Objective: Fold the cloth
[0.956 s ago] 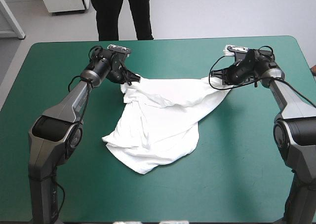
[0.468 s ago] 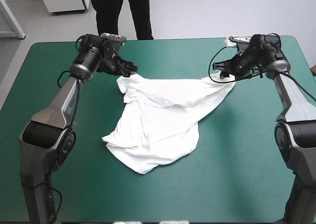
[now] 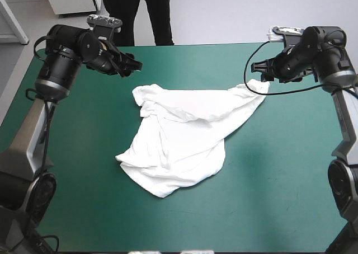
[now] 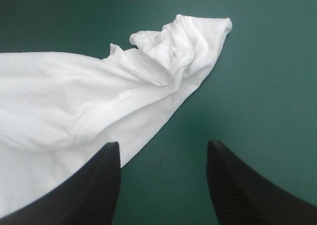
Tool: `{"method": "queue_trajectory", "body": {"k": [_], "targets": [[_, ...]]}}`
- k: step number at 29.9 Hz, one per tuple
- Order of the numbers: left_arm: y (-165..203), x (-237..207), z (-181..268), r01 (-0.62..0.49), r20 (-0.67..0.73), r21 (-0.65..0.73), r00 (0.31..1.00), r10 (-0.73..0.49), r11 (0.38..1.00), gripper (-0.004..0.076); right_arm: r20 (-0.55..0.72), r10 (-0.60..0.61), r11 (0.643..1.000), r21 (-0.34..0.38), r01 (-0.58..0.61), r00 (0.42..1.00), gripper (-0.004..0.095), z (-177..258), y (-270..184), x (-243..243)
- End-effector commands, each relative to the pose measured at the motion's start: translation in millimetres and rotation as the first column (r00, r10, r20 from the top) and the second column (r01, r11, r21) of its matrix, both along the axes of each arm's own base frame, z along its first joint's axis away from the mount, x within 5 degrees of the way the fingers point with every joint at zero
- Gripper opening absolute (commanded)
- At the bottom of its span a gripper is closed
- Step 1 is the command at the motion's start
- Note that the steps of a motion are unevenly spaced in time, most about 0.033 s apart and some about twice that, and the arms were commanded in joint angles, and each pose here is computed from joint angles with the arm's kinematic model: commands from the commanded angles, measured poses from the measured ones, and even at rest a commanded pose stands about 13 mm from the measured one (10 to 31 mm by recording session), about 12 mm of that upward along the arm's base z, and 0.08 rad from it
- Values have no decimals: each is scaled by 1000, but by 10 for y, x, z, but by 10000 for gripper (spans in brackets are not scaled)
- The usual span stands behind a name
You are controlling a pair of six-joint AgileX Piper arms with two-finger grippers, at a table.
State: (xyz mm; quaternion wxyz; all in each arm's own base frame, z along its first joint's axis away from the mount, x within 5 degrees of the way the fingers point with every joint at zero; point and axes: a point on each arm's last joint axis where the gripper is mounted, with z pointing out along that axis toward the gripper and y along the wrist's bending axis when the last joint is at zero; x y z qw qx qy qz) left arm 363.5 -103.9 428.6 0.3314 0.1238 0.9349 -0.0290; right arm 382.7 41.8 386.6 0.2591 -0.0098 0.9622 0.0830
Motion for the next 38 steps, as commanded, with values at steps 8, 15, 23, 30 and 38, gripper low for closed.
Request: {"method": "queue_trajectory", "body": {"k": [8,15,23,30,38], "targets": [[-23,-927,-75,70,-120,-3,990,-70,998,457,103,-25,1000,-10,26,994,495,347,-71,-228],[-26,-1034,-510,49,-263,41,964,-37,998,457,93,-25,1000,-13,26,995,495,326,-74,-230],[152,-964,-1060,-16,-434,99,899,58,995,459,97,-26,999,-18,28,995,495,328,-78,-226],[95,-953,-1502,-9,-473,62,880,37,998,459,101,-27,999,-18,29,995,495,330,-78,-224],[50,-821,-1822,-14,-500,73,865,48,997,458,99,-30,999,-16,32,995,495,311,-77,-203]]}}
